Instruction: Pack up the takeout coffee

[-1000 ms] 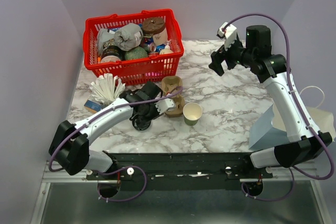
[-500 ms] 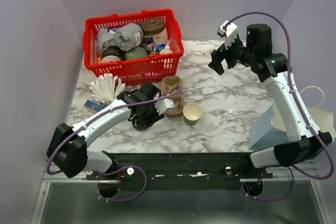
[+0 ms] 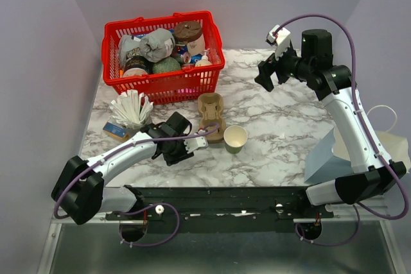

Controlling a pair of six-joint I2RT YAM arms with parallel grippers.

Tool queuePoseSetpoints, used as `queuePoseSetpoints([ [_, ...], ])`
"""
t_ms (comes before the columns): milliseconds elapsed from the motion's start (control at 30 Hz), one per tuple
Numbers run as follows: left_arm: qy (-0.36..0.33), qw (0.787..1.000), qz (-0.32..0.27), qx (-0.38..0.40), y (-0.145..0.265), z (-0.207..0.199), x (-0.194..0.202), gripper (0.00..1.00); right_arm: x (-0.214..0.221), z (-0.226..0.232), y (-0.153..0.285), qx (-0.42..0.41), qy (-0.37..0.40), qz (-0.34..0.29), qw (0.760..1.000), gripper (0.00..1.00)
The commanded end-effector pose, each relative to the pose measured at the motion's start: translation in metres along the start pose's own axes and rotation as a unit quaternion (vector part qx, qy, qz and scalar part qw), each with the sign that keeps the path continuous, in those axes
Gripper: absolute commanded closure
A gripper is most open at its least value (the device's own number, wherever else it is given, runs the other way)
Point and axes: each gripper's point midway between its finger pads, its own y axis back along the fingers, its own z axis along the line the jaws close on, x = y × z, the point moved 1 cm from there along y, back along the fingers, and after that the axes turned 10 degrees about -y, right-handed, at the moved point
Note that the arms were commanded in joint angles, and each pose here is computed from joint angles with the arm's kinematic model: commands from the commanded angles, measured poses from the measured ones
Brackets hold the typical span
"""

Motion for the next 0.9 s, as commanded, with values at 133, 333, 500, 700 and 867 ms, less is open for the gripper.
queuePoseSetpoints([
  [133,-0.009,0.999,0.002,-0.039,-0.011,0.021,-0.01,0.57,-0.005,0.003,-0.003,-0.01,-0.004,-0.005,1.0,0.01],
  [333,-0.009,1.0,0.0,-0.024,-0.013,0.013,-0.01,0.6,-0.005,0.003,-0.002,-0.007,0.0,-0.005,1.0,0.01],
  [500,-0.014,1.0,0.009,-0.017,-0.016,0.009,-0.004,0.64,-0.003,0.003,-0.004,-0.009,-0.003,-0.004,1.0,0.01],
  [700,-0.015,1.0,0.017,-0.014,-0.02,0.007,0.0,0.67,-0.005,0.002,-0.004,-0.007,-0.001,-0.006,1.0,0.01],
  [867,-0.016,1.0,0.02,-0.019,-0.02,0.009,0.001,0.73,-0.006,0.002,-0.005,-0.008,-0.001,-0.006,1.0,0.01],
])
